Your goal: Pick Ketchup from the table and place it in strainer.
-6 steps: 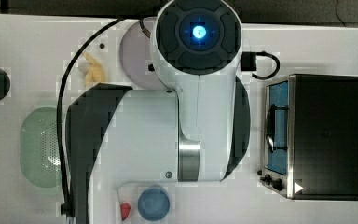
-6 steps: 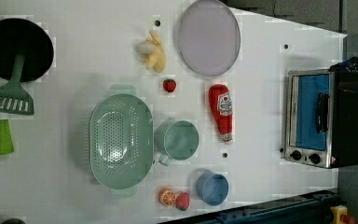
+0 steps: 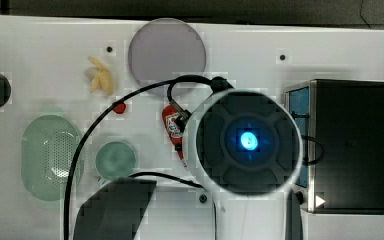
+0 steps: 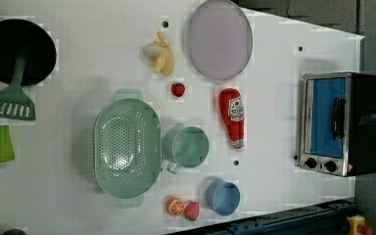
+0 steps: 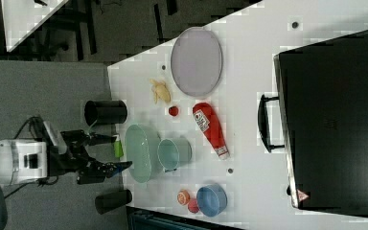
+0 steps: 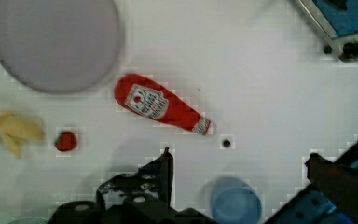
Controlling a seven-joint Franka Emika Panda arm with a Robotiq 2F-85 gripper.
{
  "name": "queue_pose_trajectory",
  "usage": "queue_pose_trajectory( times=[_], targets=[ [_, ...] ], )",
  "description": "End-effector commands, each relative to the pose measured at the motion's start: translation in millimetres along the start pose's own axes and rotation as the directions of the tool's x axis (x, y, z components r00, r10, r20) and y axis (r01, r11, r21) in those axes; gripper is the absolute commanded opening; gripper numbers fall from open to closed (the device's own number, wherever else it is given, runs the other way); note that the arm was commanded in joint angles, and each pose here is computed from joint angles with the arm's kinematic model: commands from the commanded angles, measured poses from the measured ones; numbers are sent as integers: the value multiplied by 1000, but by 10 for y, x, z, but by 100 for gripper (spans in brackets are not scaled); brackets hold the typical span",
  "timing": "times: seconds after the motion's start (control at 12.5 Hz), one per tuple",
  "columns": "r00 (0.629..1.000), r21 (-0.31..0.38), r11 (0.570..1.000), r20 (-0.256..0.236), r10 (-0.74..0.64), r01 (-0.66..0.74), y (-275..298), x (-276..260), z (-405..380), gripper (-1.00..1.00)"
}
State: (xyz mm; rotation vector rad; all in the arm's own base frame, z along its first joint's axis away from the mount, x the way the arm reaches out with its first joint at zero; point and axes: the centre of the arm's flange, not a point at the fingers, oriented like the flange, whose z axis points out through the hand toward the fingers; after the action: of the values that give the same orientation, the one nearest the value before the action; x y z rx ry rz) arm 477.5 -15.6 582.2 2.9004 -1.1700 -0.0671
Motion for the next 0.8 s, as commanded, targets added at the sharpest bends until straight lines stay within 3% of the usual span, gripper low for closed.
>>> queue_pose_trajectory(
  times=[0.08, 0.24, 0.32, 0.48, 0.64, 0.8],
  targets=[
    [992, -33, 992, 53, -117, 118, -222, 33, 469, 100],
    [954, -26, 955, 65, -293, 295, -382, 67, 823, 100],
    [918, -19, 919, 68, -391, 393, -457, 82, 1012, 100],
    [799, -2, 801, 56, -598, 599, -599, 79, 1383, 100],
    [647, 10, 647, 40, -762, 762, -686, 65, 1750, 100],
    [550, 15, 550, 21, -835, 835, -709, 65, 2094, 100]
  ],
)
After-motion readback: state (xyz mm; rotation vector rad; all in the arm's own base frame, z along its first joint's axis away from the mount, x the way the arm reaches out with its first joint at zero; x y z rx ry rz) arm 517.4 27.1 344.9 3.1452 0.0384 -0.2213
